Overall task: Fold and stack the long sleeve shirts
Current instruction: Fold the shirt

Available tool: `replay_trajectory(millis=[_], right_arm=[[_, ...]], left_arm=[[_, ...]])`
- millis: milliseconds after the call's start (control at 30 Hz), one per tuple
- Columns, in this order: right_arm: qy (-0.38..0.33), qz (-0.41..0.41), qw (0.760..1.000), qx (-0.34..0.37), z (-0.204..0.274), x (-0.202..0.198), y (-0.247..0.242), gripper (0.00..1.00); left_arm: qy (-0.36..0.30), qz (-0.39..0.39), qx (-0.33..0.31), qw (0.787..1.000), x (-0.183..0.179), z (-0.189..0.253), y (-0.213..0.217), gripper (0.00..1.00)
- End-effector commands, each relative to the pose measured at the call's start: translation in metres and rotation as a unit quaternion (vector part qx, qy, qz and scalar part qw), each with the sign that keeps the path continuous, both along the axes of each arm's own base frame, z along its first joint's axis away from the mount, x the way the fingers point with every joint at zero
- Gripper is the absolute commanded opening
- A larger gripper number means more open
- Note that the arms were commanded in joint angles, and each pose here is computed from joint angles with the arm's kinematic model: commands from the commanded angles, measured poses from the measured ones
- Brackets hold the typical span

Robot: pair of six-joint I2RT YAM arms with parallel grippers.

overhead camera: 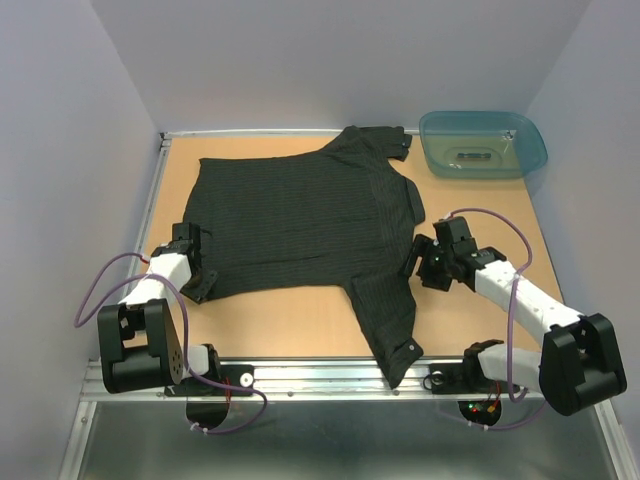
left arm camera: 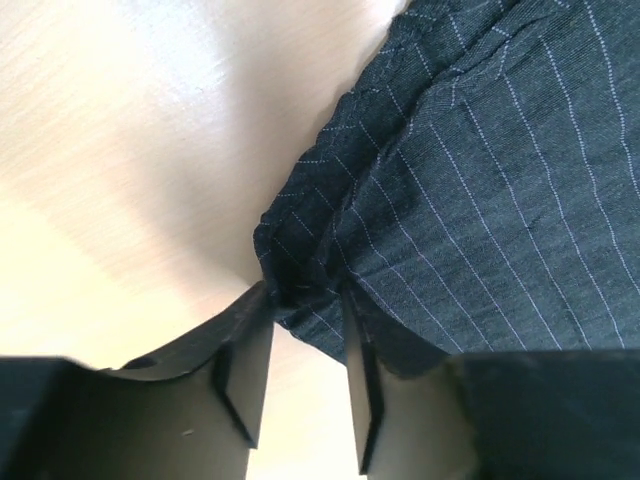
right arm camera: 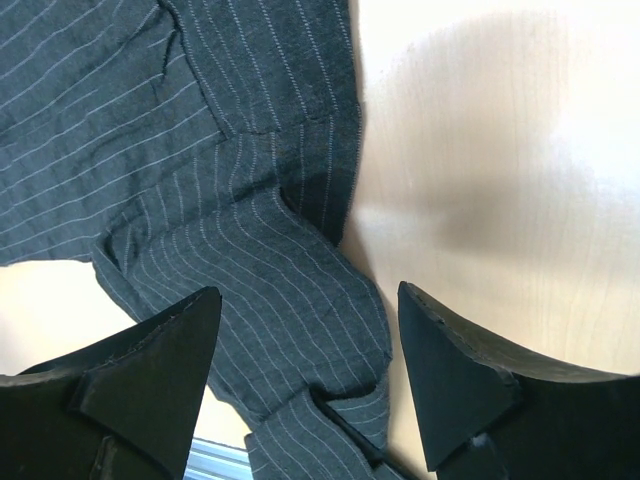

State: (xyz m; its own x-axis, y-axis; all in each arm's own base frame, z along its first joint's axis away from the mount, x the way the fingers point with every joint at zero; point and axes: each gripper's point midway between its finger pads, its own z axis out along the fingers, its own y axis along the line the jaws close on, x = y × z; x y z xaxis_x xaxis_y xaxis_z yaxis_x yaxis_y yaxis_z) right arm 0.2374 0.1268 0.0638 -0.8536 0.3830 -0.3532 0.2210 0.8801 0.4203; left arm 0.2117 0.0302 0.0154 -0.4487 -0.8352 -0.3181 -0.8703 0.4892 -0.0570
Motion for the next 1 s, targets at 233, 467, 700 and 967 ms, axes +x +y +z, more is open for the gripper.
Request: replay_trajectory(millis=[233, 467, 700, 967], right_arm=[[0.015, 0.027, 0.999, 0.037, -0.025, -0.006, 0.014, 0.75], [0.036, 0.026, 0.999, 0.023, -0.045, -0.016, 0.007, 0.73], [0.053, 0.04, 0.998, 0.024, -0.055, -0.025, 0.008, 0.66], [0.049, 0.051, 0.997, 0.035, -0.051, -0.03, 0.011, 0.32]], left_arm=[[-0.014, -0.013, 0.004, 1.0, 0.002, 0.003, 0.001, 0.11], [-0.026, -0.018, 0.005, 0.999, 0.006, 0.007, 0.001, 0.02], [-0.034, -0.027, 0.012, 0.999, 0.01, 0.02, 0.003, 0.0], [-0.043, -0.031, 0.029, 0.998, 0.012, 0.033, 0.008, 0.0]])
